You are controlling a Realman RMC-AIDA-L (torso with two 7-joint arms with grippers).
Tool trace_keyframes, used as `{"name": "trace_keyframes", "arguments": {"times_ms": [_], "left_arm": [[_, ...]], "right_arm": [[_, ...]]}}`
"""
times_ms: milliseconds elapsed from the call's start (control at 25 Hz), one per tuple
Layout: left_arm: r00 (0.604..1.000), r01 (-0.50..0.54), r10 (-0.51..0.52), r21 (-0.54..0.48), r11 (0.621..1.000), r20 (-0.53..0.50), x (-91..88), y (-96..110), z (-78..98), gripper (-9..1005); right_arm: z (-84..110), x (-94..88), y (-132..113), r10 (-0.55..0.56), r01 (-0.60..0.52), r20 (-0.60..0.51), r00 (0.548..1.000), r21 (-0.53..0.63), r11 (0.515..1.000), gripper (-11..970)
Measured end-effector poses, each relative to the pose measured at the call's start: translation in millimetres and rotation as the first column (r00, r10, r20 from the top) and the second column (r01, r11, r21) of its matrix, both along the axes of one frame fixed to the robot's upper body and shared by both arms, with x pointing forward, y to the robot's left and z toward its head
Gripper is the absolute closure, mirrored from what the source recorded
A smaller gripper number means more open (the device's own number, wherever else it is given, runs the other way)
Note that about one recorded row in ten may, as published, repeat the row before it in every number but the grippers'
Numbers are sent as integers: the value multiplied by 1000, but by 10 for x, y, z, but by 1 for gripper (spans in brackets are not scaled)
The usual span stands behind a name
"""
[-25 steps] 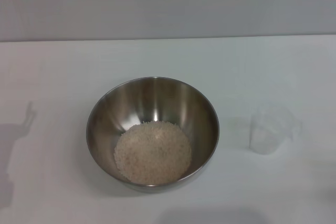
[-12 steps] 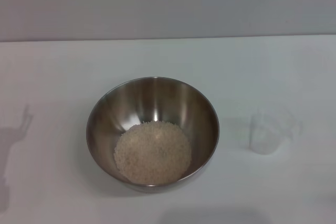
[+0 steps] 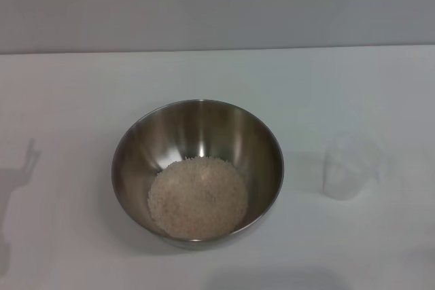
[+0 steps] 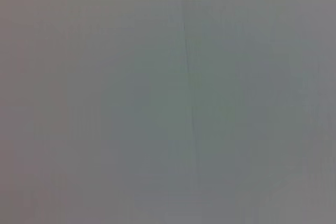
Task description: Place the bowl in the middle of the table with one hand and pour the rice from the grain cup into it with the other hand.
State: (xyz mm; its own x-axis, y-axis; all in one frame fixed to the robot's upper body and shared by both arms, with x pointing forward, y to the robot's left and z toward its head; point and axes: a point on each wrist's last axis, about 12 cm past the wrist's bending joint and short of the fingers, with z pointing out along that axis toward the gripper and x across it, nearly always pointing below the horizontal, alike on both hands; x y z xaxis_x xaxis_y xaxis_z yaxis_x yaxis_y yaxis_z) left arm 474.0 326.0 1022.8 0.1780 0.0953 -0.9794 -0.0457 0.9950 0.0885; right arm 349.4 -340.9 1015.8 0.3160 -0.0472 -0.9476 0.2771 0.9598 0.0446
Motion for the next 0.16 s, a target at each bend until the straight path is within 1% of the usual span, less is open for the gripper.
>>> {"name": "trace_keyframes", "arguments": {"times_ms": [160], "left_arm": [[1000,-3,3,0,1000,-9,-7,5,-13,127]], "right_arm": [[9,20,7,10,-10,7,1000,-2,1000,220]]}}
